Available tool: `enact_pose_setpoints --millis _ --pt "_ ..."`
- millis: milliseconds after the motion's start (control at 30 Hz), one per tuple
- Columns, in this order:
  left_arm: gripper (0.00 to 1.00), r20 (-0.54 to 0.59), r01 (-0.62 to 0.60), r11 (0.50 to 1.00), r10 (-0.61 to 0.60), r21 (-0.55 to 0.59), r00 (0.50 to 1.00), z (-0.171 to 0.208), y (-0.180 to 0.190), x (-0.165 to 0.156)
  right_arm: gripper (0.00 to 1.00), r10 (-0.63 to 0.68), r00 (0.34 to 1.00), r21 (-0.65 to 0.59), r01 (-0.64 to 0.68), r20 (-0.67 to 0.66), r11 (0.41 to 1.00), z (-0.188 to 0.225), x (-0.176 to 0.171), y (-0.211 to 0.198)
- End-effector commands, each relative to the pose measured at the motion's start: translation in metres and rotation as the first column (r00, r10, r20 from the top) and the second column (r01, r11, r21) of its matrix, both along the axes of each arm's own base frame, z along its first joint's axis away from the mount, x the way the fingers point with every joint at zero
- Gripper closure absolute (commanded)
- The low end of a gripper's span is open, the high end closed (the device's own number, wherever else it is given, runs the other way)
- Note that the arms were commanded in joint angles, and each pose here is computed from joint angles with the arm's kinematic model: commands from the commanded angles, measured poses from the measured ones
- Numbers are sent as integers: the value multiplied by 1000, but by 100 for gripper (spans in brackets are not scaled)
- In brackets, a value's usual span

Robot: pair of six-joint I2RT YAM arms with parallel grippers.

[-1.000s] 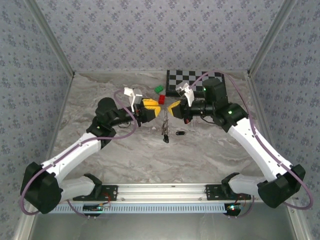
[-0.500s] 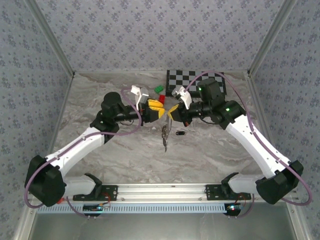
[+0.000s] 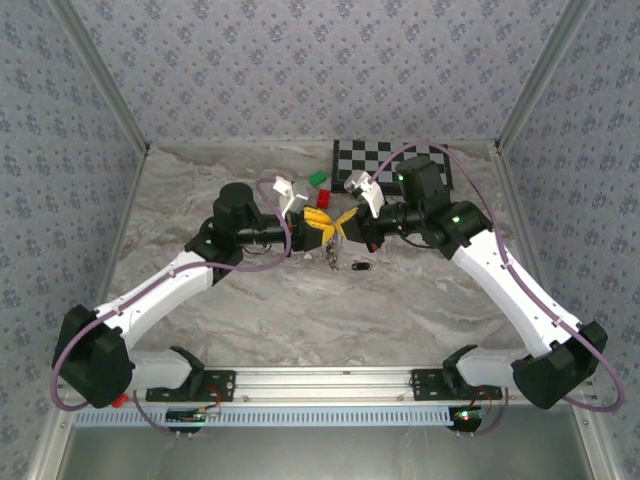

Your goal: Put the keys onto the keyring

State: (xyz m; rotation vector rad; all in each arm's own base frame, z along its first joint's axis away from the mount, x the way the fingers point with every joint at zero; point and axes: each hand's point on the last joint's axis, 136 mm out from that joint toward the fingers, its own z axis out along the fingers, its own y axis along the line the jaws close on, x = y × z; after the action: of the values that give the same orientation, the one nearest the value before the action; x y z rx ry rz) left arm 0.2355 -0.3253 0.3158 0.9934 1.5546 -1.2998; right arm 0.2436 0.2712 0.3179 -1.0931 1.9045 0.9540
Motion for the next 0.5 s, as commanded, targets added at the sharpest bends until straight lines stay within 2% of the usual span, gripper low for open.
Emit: enact_pose_setpoints --millis 0,233,467 --pt "74 55 43 999 -42 -20 998 17 -6 -6 100 17 999 38 -19 52 999 19 -5 1" --pt "100 64 51 999 -50 -15 997 17 -7 -8 100 11 999 29 -12 50 999 17 -5 0" --pt "100 67 58 998 -58 -4 996 14 -8 -11 100 -4 998 29 3 58 1000 17 -3 -3"
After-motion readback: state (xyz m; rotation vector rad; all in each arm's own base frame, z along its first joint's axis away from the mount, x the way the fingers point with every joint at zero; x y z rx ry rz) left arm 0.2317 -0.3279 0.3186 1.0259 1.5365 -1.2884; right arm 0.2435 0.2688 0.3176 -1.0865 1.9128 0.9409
